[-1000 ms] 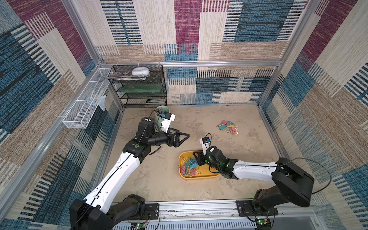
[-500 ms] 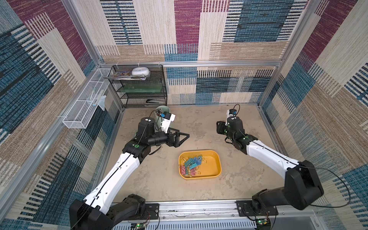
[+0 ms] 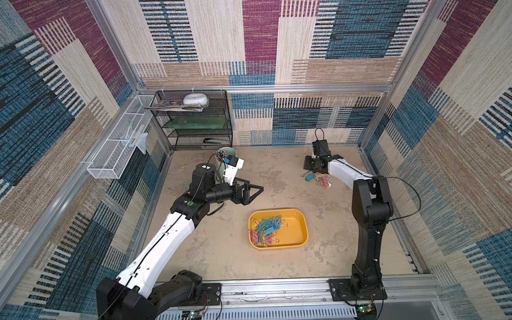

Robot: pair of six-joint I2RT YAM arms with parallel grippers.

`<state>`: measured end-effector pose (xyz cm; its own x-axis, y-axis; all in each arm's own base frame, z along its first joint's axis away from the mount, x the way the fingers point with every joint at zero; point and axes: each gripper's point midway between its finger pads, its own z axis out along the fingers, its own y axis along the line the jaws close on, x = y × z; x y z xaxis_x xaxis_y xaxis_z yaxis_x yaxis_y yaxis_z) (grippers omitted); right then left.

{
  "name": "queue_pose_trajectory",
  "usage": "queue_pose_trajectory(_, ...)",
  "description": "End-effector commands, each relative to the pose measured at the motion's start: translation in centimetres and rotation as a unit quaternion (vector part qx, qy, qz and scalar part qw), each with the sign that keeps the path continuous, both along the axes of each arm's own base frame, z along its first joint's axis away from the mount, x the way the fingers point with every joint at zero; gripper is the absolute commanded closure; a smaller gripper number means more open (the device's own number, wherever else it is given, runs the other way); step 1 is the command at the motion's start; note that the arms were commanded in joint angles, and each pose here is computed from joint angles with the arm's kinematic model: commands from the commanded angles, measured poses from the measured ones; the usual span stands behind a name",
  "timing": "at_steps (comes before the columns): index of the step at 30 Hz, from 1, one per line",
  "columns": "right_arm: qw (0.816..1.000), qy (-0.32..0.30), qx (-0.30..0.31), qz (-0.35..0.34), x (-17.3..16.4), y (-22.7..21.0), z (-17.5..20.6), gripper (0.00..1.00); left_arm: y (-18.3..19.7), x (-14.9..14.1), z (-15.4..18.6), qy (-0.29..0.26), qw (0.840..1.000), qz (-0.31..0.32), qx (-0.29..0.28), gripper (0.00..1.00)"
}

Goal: Put the binder clips in the storage box
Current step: Pick up the binder clip at the center of the board.

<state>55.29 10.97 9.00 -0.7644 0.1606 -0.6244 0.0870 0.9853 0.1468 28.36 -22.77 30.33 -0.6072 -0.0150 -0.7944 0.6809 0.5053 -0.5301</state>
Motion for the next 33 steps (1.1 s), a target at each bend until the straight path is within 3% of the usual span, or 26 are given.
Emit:
queue_pose_trajectory(1,0.998,0.034,-0.060,0.013,-0.4,-1.3,-1.5,0.47,-0.1,0.1,0.5,-0.013,1.000,-0.003,-0.002,0.00)
queue_pose_trajectory(7,0.995,0.066,-0.061,0.046,0.0,-1.3,-3.6,0.44,-0.1,0.0,0.6,-0.011,1.000,-0.005,-0.004,0.00)
queue_pose_trajectory(14,0.993,0.082,-0.065,0.050,-0.5,-1.3,-4.9,0.47,-0.1,0.0,0.6,-0.012,1.000,-0.004,-0.004,0.01)
queue_pose_trajectory(27,0.993,0.092,-0.068,0.043,-0.9,-1.6,-5.4,0.71,0.0,0.0,0.7,-0.012,1.000,-0.002,-0.004,0.00)
queue_pose_trajectory(33,0.995,0.072,-0.050,0.048,-0.6,-1.0,-3.5,0.75,-0.1,0.0,0.7,-0.011,1.000,-0.003,-0.005,0.01)
